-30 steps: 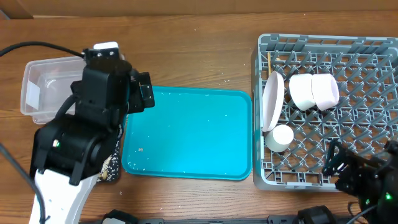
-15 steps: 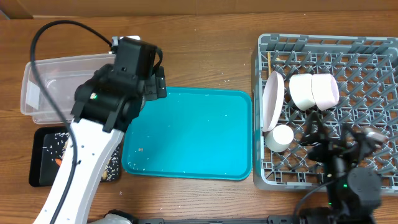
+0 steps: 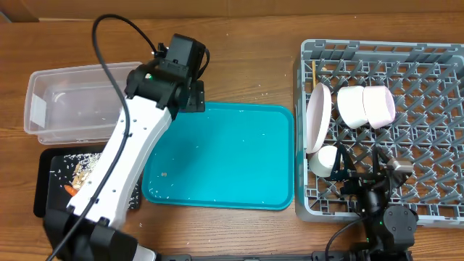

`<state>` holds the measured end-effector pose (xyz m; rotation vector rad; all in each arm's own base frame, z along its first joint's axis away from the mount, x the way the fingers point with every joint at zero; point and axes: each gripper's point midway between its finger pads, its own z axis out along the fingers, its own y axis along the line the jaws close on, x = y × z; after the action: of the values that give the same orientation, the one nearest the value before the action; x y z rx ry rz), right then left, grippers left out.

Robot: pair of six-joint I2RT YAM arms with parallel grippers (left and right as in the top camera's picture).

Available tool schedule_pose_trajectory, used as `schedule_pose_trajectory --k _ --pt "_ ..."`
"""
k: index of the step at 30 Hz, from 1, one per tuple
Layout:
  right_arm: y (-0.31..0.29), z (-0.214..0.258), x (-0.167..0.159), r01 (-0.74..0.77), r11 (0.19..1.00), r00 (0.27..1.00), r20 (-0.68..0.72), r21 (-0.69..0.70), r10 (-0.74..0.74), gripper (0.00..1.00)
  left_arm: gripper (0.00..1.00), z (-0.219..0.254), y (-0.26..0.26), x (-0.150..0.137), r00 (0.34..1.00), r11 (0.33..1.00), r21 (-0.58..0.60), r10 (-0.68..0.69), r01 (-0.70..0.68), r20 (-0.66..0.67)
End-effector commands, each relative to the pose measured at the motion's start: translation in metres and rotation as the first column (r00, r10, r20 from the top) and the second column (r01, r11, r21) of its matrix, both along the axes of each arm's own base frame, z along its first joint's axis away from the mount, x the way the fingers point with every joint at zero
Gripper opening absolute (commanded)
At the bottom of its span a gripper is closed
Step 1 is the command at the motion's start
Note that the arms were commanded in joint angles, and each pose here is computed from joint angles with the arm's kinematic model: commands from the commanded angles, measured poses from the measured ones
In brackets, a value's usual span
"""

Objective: Sort waste into correct bins and load items into the dishwasher

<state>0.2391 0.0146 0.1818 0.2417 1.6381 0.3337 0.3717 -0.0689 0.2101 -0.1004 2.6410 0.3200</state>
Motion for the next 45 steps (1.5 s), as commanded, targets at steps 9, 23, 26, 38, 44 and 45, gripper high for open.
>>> schedule_pose_trajectory --k 9,23,26,38,44,45 --pt "-0.001 -0.011 0.007 0.003 1.000 0.998 0.055 -0.007 -0.003 1.00 1.00 -0.053 -0.002 0.015 0.992 0.998 0.067 0.012 -0.004 -0.126" --pt "-0.001 -0.011 0.007 0.003 1.000 0.998 0.055 -0.007 -0.002 1.00 1.00 -0.082 -0.003 0.017 0.980 0.996 0.093 0.016 0.002 -0.197" --pt "-0.001 -0.011 0.007 0.003 1.000 0.998 0.055 -0.007 -0.002 1.00 1.00 -0.081 -0.003 0.017 0.980 0.996 0.093 0.018 0.001 -0.196" --pt "-0.001 -0.011 0.007 0.003 1.000 0.998 0.055 -0.007 -0.002 1.00 1.00 0.027 -0.045 -0.014 0.988 0.992 -0.008 -0.127 0.129 0.083" --pt "-0.001 -0.011 0.007 0.003 1.000 0.998 0.055 -0.007 -0.002 1.00 1.00 0.106 -0.039 -0.033 0.923 0.975 -0.054 -0.183 0.213 0.339" --pt "-0.001 -0.011 0.007 0.003 1.000 0.998 0.055 -0.007 -0.002 1.00 1.00 0.113 -0.038 -0.035 0.907 0.969 -0.051 -0.207 0.242 0.366"
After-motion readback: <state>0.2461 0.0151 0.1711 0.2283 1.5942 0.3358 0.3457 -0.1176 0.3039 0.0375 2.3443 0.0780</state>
